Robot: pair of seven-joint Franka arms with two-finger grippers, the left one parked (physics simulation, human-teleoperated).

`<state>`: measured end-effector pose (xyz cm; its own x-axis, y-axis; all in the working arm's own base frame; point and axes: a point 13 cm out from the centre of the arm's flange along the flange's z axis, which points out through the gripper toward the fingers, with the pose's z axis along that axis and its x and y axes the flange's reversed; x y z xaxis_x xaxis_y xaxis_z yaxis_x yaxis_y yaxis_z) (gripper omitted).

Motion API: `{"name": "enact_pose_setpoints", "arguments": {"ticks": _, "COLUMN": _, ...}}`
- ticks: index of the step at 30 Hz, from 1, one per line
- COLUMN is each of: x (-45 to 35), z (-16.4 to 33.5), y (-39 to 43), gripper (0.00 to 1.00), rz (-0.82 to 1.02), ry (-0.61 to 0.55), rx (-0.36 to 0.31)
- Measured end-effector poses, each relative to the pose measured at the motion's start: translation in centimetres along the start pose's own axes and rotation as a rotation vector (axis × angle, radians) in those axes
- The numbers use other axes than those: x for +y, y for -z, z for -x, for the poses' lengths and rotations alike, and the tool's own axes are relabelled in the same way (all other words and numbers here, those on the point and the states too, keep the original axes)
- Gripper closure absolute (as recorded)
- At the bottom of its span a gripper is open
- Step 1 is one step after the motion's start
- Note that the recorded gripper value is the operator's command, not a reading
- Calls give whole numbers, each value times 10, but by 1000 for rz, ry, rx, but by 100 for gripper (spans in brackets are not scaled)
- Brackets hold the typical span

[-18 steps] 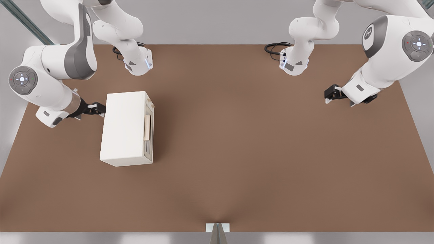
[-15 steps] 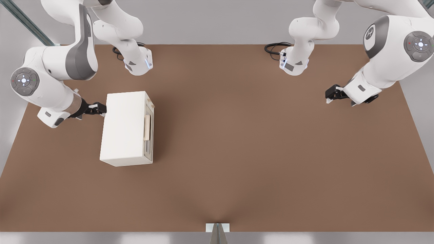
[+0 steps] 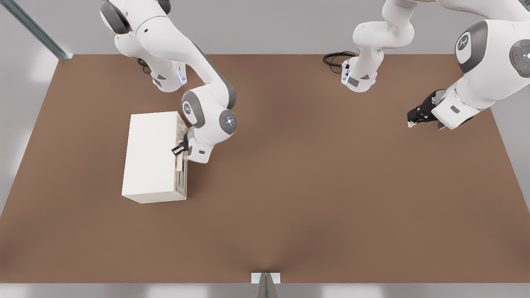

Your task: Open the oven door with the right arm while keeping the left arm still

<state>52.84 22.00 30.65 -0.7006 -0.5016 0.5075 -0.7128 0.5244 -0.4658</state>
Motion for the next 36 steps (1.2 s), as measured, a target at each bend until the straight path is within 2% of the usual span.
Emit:
{"name": "enact_pose_setpoints", "arguments": {"ticks": 14, "x": 20, "z": 34, "y": -57, "gripper": 79, "rz": -119, "ry": -163, "rx": 104}}
{"name": "enact_pose_setpoints", "arguments": {"ticks": 26, "x": 26, "z": 27, "y": -80, "gripper": 79, "rz": -133, "ry": -269, "rx": 148}}
{"name": "enact_pose_setpoints", "arguments": {"ticks": 36, "x": 31, "z": 27, "y": -85, "gripper": 79, "rz": -142, "ry": -313, "rx": 156}}
